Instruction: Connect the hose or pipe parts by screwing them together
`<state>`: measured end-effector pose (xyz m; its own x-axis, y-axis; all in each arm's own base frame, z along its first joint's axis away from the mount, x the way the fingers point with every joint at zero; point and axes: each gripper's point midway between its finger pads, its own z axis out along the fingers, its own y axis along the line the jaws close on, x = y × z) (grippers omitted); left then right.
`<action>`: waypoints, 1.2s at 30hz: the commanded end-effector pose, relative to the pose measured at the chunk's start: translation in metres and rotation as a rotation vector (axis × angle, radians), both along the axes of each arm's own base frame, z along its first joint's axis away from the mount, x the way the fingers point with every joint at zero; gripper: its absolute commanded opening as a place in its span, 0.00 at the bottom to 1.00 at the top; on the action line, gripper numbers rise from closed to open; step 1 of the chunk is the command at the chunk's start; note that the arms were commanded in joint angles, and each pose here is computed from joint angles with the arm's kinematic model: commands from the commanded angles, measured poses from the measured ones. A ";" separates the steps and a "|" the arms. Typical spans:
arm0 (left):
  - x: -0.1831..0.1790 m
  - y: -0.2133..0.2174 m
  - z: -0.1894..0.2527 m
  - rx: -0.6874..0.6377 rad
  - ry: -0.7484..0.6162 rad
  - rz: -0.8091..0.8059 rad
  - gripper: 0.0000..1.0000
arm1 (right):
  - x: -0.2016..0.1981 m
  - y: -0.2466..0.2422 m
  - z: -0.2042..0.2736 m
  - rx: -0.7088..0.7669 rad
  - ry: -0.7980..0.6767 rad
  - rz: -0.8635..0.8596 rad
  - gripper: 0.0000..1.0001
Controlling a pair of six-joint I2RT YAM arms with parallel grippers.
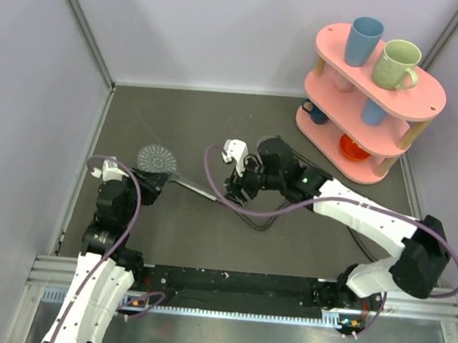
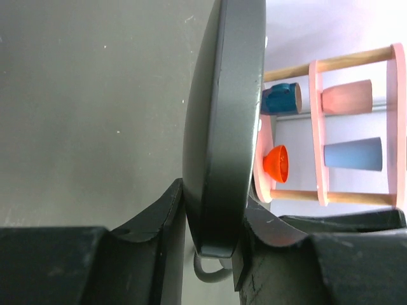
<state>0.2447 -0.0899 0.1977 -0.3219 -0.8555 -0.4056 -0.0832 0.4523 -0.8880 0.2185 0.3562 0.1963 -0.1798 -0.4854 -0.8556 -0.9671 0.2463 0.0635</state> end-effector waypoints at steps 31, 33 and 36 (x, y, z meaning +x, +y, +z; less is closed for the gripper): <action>-0.001 -0.003 0.029 -0.030 -0.108 -0.009 0.00 | -0.025 0.052 0.010 -0.012 -0.277 -0.024 0.00; -0.004 -0.018 0.061 -0.072 -0.343 -0.103 0.00 | -0.035 0.050 0.017 0.079 -0.110 0.095 0.00; -0.004 -0.026 0.046 -0.138 -0.420 -0.153 0.00 | -0.045 0.037 0.036 0.199 0.087 0.208 0.00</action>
<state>0.2471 -0.0941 0.1960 -0.2923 -0.8923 -0.3440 -0.0097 0.3625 -0.9319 0.2122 0.3733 0.1497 -0.0681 -0.6170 -0.7840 -0.9492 0.2822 -0.1396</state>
